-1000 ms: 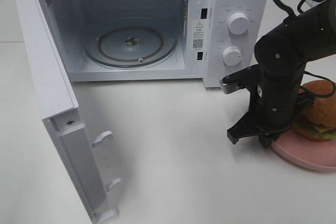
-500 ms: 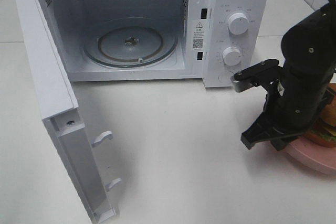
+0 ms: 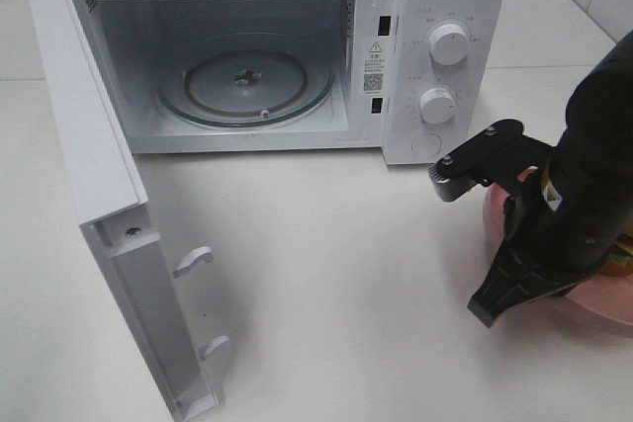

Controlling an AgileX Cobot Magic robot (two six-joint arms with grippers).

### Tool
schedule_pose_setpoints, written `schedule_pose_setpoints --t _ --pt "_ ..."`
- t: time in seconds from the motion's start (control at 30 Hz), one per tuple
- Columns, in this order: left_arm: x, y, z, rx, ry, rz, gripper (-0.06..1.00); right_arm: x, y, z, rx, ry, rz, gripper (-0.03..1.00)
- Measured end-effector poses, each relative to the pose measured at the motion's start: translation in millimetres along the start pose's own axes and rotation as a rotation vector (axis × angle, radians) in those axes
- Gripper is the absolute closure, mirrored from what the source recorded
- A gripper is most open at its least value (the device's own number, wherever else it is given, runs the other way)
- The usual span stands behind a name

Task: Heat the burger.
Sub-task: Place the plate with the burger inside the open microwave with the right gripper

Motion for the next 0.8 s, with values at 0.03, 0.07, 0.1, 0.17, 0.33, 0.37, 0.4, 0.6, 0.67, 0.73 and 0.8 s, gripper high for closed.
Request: schedule_pose_setpoints --t 0.03,0.07,0.1,0.17,0.33,0.37,0.4,0.6,0.67,0.73,0.8 --pt "0.0 0.0 0.0 0.000 0.000 0.000 -0.03 0.0 0.0 0.0 0.000 0.000 0.000 0.94" --pt "0.0 0.0 0.0 0.000 0.000 0.000 -0.03 5.4 1.7 -1.2 -0.006 0.030 0.001 0.94" --pt "0.0 0.0 0.0 0.000 0.000 0.000 -0.03 15.3 6.2 -4.9 -0.022 0.088 0.002 0.94" --pt "0.0 0.0 0.0 0.000 0.000 0.000 -0.03 23.9 9.3 -10.9 -0.029 0.135 0.005 0.94" --pt "0.0 0.0 0.0 0.000 0.000 0.000 -0.03 42.4 20.2 -19.8 -0.065 0.262 0.002 0.94" --pt "0.0 0.0 0.0 0.000 0.000 0.000 -0.03 42.4 20.2 -19.8 -0.065 0.262 0.002 0.94" --pt "0.0 0.0 0.0 0.000 0.000 0.000 -0.03 51.1 25.6 -19.5 -0.092 0.328 0.001 0.94" --pt "0.0 0.0 0.0 0.000 0.000 0.000 -0.03 74.3 34.2 -19.1 -0.152 0.523 0.016 0.94" --pt "0.0 0.0 0.0 0.000 0.000 0.000 -0.03 89.3 37.7 -21.3 -0.180 0.654 0.033 0.94" --pt "0.0 0.0 0.0 0.000 0.000 0.000 -0.03 97.0 39.5 -22.0 -0.201 0.748 0.040 0.94" --pt "0.0 0.0 0.0 0.000 0.000 0.000 -0.03 100.2 40.0 -22.1 -0.212 0.800 0.043 0.94"
Point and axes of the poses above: a point on each arm's last joint axis where the gripper is mounted, y pointing back along that axis away from the gripper, x along the wrist's bending axis when the last joint is at zero, z = x × y, the point moved 10 cm from there along -y, pointing out along that axis toward the gripper, and after that the axes turned 15 degrees about -y, right-handed, at the moved point
